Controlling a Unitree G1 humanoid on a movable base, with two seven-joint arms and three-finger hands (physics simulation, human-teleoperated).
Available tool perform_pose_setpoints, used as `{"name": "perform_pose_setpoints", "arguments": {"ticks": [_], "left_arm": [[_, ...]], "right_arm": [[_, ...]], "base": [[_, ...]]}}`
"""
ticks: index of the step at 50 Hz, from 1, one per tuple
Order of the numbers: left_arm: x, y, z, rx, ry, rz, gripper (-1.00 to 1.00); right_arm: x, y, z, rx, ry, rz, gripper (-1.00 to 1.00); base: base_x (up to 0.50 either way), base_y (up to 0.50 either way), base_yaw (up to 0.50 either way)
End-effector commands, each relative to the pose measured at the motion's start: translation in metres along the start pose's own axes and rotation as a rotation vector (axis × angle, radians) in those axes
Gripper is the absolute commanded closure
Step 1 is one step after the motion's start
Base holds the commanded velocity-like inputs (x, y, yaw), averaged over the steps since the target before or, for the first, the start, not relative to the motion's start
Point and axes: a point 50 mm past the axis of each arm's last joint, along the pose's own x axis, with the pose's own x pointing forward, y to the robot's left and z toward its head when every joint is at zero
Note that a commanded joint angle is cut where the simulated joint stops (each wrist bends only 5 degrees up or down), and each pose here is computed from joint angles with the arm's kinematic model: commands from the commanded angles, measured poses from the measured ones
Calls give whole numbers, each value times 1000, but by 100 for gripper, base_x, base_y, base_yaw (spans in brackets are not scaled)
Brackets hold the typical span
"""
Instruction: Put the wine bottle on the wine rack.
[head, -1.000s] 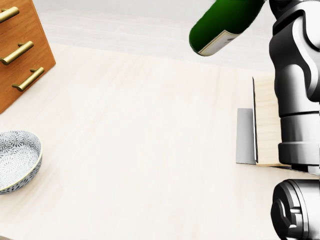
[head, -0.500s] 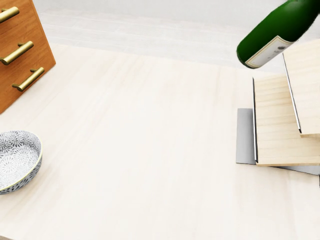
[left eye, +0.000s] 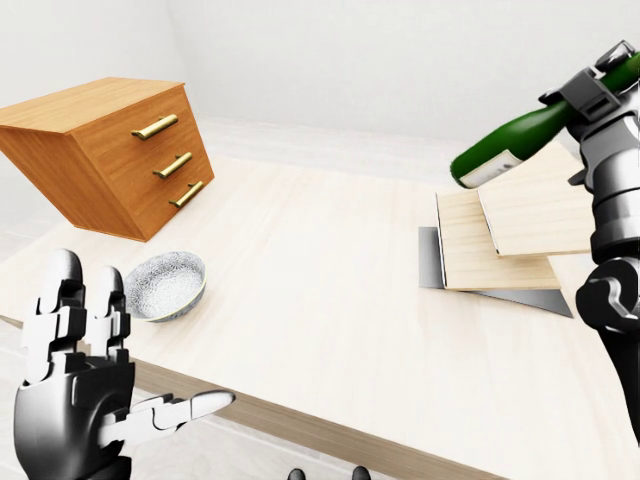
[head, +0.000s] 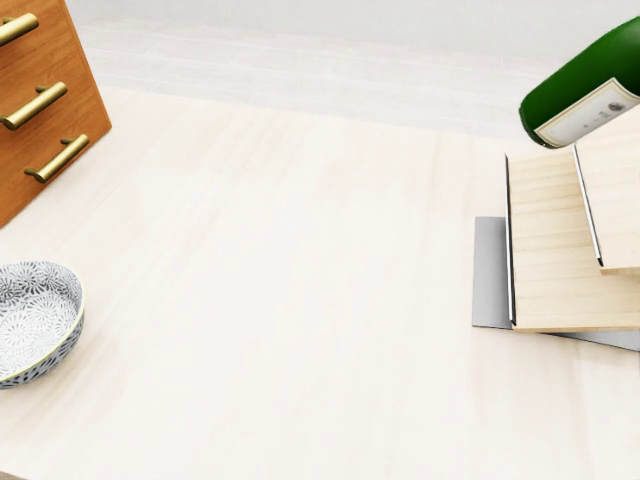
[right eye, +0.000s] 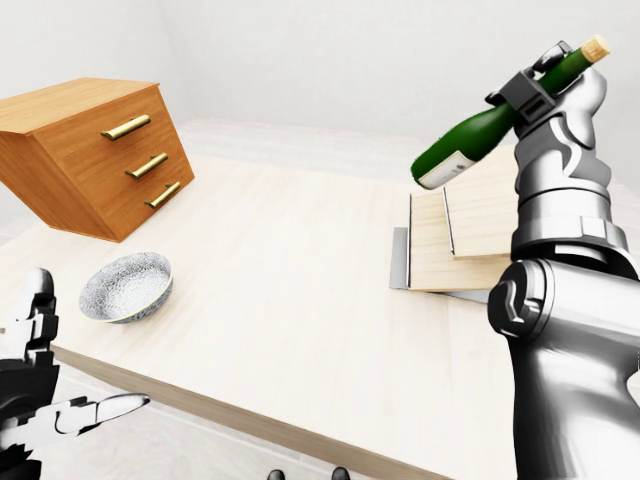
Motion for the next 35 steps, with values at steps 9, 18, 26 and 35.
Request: {"name": "perform_pose_setpoints", "arguments": {"ticks": [9,18,26,35], "left_arm": [[-2,2,-4,-3,22,-2,-100],[-1,-4,5,16,-6,-16,-100],[-2,-3,2,12,11,-13,-100],[-2,-3,1,13,13,-12,-100]], "right_arm": [[1,-12,9,-33,-19,-73,100],[1,-14,10,-43,-18,-75,100],[1,-24,17,-40,-27,-106,100],[1,-26,4,-106,3,-81,100]], "base": [[0,0,0],[0,0,0],[0,0,0],[0,0,0]]}}
